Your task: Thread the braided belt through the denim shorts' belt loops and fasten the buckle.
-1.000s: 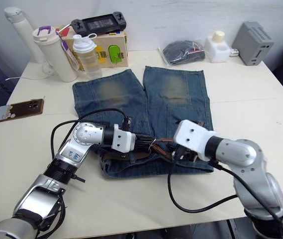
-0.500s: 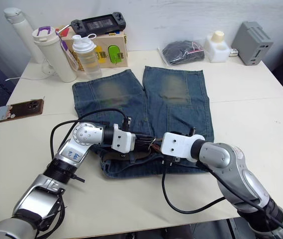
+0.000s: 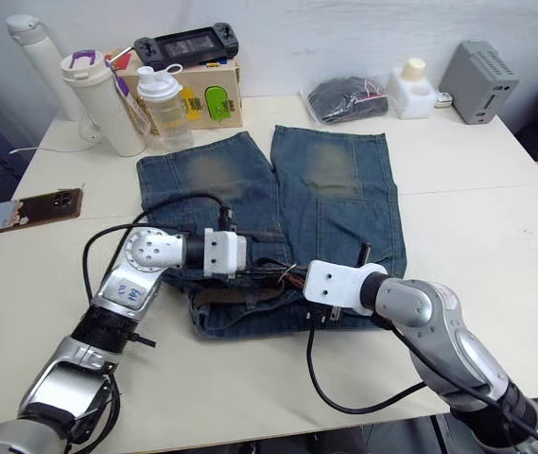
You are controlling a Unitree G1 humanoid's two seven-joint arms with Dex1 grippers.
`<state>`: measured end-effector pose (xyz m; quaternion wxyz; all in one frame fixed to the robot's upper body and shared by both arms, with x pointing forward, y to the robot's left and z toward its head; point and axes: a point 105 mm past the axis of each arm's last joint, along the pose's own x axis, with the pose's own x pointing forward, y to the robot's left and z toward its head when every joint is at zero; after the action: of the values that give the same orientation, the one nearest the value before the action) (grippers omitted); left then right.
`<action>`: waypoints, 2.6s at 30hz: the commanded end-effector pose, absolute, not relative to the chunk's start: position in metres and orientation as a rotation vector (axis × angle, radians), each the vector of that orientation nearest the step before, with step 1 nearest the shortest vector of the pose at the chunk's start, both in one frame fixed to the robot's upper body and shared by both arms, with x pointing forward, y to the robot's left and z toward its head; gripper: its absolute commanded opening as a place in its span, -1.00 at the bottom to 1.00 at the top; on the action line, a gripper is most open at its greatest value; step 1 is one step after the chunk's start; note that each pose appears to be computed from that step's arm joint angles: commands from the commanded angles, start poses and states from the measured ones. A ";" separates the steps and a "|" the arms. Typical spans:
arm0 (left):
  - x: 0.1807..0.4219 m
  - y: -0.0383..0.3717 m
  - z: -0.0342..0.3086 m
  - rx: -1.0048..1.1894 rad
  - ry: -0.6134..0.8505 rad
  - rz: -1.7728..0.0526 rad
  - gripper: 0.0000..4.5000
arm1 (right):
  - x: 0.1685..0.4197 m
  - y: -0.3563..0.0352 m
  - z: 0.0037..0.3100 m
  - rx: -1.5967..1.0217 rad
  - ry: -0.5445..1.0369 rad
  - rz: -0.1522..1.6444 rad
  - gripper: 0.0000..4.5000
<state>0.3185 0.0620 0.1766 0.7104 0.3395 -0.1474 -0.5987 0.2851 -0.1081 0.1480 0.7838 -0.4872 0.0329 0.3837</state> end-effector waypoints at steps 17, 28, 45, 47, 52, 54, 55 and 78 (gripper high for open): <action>0.284 0.105 0.124 0.556 0.082 -1.384 -0.82 | 0.277 -0.126 0.156 -1.071 -0.012 0.742 -1.00; 0.272 0.119 0.071 0.895 0.155 -1.424 -0.82 | 0.262 -0.217 0.141 -1.180 0.170 0.620 -1.00; 0.279 0.118 0.078 0.925 0.086 -1.364 -0.82 | 0.259 -0.217 0.128 -1.280 0.168 0.670 -1.00; 0.280 0.121 0.080 0.932 0.085 -1.353 -0.82 | 0.258 -0.214 0.119 -1.282 0.205 0.692 -1.00; 0.278 0.133 0.080 0.957 0.108 -1.328 -0.85 | 0.261 -0.215 0.103 -1.243 0.308 0.669 -0.59; 0.282 0.136 0.084 0.936 0.095 -1.280 -0.85 | 0.263 -0.214 0.104 -1.203 0.318 0.649 -0.28; 0.284 0.137 0.087 0.920 0.086 -1.255 -0.85 | 0.263 -0.214 0.104 -1.187 0.325 0.644 -0.07; 0.273 0.137 0.156 0.525 -0.026 -1.133 0.56 | 0.238 -0.150 0.132 -1.106 0.003 0.789 1.00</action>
<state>0.2768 0.1397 0.1480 0.8123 0.2412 0.0069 -0.5310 0.2362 -0.1493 0.1307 0.7836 -0.4854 0.0197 0.3872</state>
